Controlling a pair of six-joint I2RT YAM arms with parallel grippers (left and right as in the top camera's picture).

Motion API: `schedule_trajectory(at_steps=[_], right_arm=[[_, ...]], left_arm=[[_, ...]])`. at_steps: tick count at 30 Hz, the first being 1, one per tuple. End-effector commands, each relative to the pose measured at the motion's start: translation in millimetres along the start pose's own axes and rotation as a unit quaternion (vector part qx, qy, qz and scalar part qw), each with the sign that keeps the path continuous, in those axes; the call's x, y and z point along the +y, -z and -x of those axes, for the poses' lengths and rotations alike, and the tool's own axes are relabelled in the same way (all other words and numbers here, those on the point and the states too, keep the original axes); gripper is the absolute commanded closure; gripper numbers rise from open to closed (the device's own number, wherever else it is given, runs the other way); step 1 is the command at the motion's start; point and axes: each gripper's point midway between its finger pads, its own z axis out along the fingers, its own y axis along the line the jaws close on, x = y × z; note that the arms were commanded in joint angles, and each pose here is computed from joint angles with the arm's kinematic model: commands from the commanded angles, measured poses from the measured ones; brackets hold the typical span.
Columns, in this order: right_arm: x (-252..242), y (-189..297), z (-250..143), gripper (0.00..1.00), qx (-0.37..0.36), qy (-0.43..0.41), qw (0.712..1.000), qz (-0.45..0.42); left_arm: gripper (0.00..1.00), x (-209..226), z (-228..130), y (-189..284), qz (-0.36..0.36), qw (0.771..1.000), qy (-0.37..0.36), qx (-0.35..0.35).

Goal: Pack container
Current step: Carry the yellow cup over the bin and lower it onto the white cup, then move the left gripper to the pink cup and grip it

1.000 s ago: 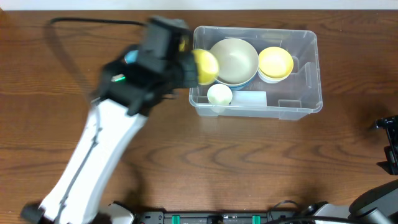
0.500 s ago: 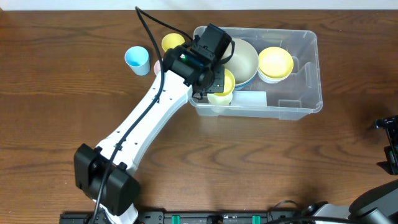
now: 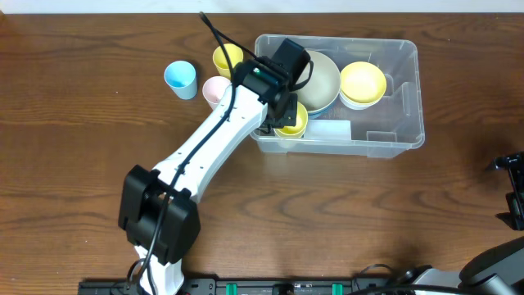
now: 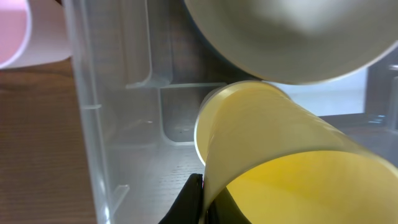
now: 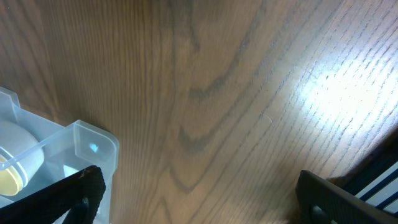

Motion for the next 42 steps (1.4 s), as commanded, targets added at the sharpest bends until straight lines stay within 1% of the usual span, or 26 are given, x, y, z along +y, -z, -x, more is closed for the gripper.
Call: schedule_trajectory(at_steps=[1,9,12,13,15,16,17,18,20,22,25,28,35,37,40,41,42], right_arm=[[0.6,4.6,-0.2,0.01,-0.007,-0.007,1.0,0.006],[0.6,4.6,-0.2,0.01,-0.007,-0.007,1.0,0.006],[0.6,4.6,-0.2,0.01,-0.007,-0.007,1.0,0.006],[0.6,4.6,-0.2,0.01,-0.007,-0.007,1.0,0.006],[0.7,4.6,-0.1,0.01,-0.007,-0.007,1.0,0.006],[0.6,4.6,-0.2,0.01,-0.007,-0.007,1.0,0.006],[0.6,4.6,-0.2,0.01,-0.007,-0.007,1.0,0.006],[0.7,4.6,-0.1,0.01,-0.007,-0.007,1.0,0.006],[0.6,4.6,-0.2,0.01,-0.007,-0.007,1.0,0.006],[0.6,4.6,-0.2,0.01,-0.007,-0.007,1.0,0.006],[0.6,4.6,-0.2,0.01,-0.007,-0.007,1.0,0.006],[0.6,4.6,-0.2,0.01,-0.007,-0.007,1.0,0.006],[0.6,4.6,-0.2,0.01,-0.007,-0.007,1.0,0.006],[0.6,4.6,-0.2,0.01,-0.007,-0.007,1.0,0.006],[0.7,4.6,-0.1,0.01,-0.007,-0.007,1.0,0.006],[0.6,4.6,-0.2,0.01,-0.007,-0.007,1.0,0.006],[0.6,4.6,-0.2,0.01,-0.007,-0.007,1.0,0.006]], left_arm=[[0.94,6.5,0.3,-1.1,0.012,1.0,0.0,0.0],[0.93,31.4,0.3,-1.6,0.029,0.999,0.024,0.018],[0.86,37.8,0.0,-1.7,0.033,0.999,0.029,0.023],[0.78,37.8,-0.3,-1.7,0.031,0.999,0.021,0.025],[0.69,37.9,-0.6,-1.7,0.031,0.999,0.009,0.026],[0.63,38.0,-0.5,-1.7,0.031,0.999,0.008,0.026],[0.51,37.9,-0.4,-1.7,0.031,0.999,0.008,0.025],[0.41,37.8,-0.2,-1.6,0.031,0.999,0.008,0.025],[0.28,37.5,0.5,-1.5,0.03,0.999,0.008,0.024],[0.22,37.0,1.5,-0.6,0.029,0.999,0.008,0.021],[0.2,35.1,6.4,5.8,0.024,1.0,0.009,0.011],[0.2,30.8,16.3,24.0,0.013,1.0,0.01,-0.012],[0.19,24.9,36.7,85.5,-0.02,0.996,0.008,-0.083],[0.19,34.4,40.6,98.7,-0.011,0.994,0.015,-0.103],[0.18,65.7,50.4,112.2,0.031,0.99,0.041,-0.132],[0.18,79.4,54.1,113.2,0.046,0.988,0.061,-0.137],[0.14,90.3,56.1,112.9,0.052,0.986,0.078,-0.136]])
